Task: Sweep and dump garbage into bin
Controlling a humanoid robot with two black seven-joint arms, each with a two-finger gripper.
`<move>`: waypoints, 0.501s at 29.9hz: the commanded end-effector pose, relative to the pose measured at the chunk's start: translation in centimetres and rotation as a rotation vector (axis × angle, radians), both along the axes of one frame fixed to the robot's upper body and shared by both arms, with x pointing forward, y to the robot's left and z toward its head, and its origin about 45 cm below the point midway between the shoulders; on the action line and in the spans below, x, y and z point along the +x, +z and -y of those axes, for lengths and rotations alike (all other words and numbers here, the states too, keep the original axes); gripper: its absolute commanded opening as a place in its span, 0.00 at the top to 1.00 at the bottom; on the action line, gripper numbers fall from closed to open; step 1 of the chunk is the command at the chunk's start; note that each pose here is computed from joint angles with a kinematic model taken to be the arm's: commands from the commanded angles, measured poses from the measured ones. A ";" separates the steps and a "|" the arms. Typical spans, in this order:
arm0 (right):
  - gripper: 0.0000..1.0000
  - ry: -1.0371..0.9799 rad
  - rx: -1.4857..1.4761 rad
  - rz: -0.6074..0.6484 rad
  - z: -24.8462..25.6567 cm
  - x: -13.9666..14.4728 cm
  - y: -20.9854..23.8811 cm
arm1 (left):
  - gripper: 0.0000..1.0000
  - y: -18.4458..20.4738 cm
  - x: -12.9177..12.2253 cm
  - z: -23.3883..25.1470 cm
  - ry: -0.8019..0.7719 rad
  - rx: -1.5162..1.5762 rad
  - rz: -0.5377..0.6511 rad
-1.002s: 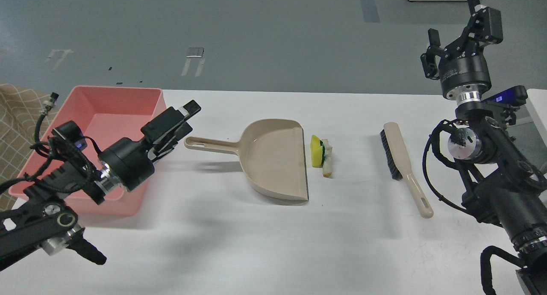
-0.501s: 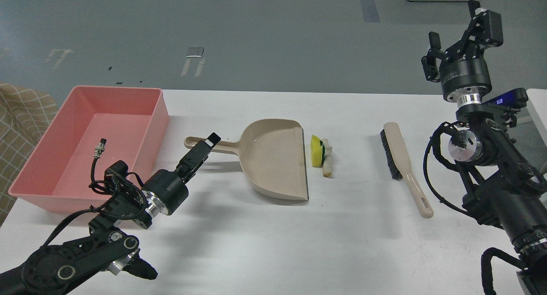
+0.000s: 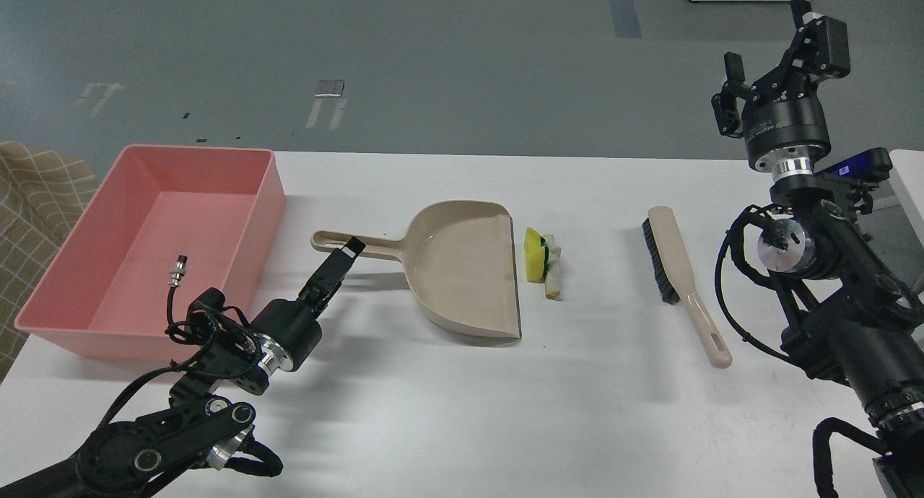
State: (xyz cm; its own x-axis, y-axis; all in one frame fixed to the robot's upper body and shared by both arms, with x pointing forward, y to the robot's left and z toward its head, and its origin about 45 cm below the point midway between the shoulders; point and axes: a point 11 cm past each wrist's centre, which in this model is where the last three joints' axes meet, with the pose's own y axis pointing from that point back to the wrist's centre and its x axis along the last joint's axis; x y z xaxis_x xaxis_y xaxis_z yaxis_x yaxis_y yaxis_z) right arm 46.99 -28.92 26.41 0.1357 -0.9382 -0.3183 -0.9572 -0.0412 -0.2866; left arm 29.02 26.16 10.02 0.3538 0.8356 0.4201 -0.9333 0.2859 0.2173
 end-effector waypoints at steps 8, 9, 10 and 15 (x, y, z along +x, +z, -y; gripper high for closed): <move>0.00 0.000 0.000 -0.005 -0.1 0.0 -0.2 | 0.02 -0.3 1.5 -0.2 0.033 0.014 0.011; 0.00 -0.001 0.000 -0.005 0.0 0.0 -0.2 | 0.02 -0.3 1.6 -0.1 0.034 0.015 0.013; 0.00 0.000 0.000 -0.005 -0.1 0.0 -0.2 | 0.02 -0.2 2.0 0.2 0.033 0.011 0.020; 0.00 -0.002 0.000 -0.013 0.0 -0.2 -0.5 | 0.02 -0.3 2.7 0.6 0.036 0.010 0.027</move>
State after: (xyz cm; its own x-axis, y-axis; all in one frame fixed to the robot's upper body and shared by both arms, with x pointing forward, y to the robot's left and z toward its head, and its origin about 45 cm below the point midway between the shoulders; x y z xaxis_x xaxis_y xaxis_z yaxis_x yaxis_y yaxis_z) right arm 46.88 -28.94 26.02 0.1312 -0.9386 -0.3192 -0.9600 -0.0399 -0.2772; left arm 31.54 25.56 9.89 0.3143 0.8439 0.4348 -0.9479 0.2533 0.1934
